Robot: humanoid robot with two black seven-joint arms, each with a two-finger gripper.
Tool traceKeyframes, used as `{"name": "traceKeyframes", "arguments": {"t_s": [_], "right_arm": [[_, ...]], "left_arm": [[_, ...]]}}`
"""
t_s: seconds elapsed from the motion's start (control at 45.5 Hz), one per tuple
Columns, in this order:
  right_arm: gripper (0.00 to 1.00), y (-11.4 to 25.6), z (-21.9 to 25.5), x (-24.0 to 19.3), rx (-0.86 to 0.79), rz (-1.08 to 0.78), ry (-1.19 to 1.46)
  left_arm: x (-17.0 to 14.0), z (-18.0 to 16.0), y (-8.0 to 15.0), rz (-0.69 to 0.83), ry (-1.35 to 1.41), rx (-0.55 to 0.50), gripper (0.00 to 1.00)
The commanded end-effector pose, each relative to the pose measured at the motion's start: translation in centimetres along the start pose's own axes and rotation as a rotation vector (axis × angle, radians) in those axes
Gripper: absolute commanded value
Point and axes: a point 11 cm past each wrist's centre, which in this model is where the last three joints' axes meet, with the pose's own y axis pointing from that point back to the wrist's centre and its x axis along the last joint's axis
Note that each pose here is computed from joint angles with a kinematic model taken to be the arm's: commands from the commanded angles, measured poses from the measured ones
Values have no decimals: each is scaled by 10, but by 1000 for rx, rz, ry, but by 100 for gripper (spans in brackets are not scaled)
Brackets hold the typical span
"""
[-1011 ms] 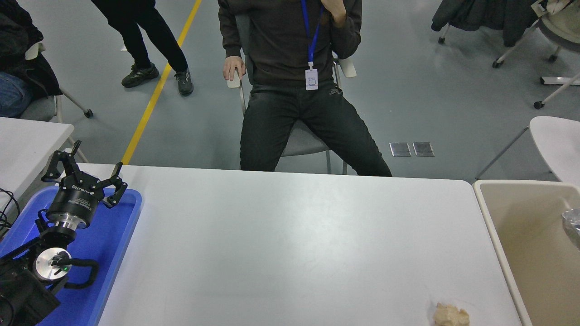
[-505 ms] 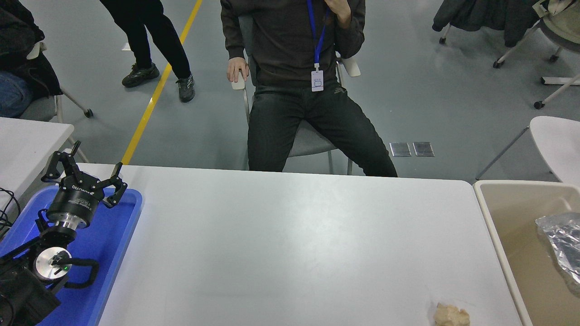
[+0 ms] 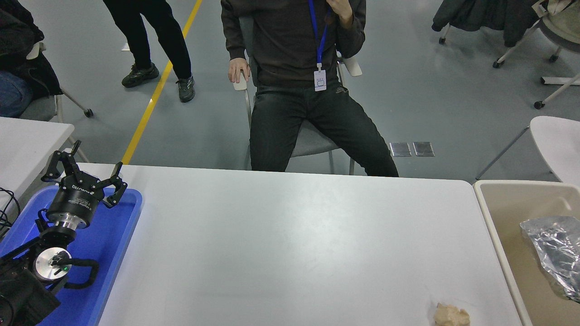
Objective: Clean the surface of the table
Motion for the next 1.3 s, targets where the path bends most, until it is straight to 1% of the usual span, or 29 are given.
{"name": "traceKeyframes", "arguments": {"t_s": [0.0,0.11,0.176,0.198,0.264,0.286,0.308,0.33,0.352,0.901,1.099,1.209,1.275], "right_arm": [[0,-1,0,-5,0,-2,-3],[0,-1,0,-5,-2,-1,-1],[42,-1,0,-3,-1,5,-4],[50,-1,0,-3,-1,5,-4],[60,-1,-1,-3,1,4,-4],[67,-1,-1,-2,2,5,-4],[77,-1,-1,-2,2,6,-6],[91,-1,-1,-2,3,6,-10],[100,0,-1,-2,4,3,-15],[100,1,-1,5,6,9,-24],[100,3,-3,17,11,29,-33],[100,4,-7,21,28,36,-79],[100,6,-10,31,42,53,-115]], "left_arm": [[0,0,0,0,0,0,100],[0,0,0,1,-1,0,100],[0,0,0,1,-1,0,100],[0,0,0,0,0,0,100],[0,0,0,0,0,0,100],[0,0,0,1,-1,0,100],[0,0,0,0,0,0,100],[0,0,0,0,0,1,100],[0,0,0,0,0,0,100],[0,0,0,0,0,0,100],[0,0,0,1,-1,0,100],[0,0,0,2,-2,1,100],[0,0,0,0,0,0,100]]}}
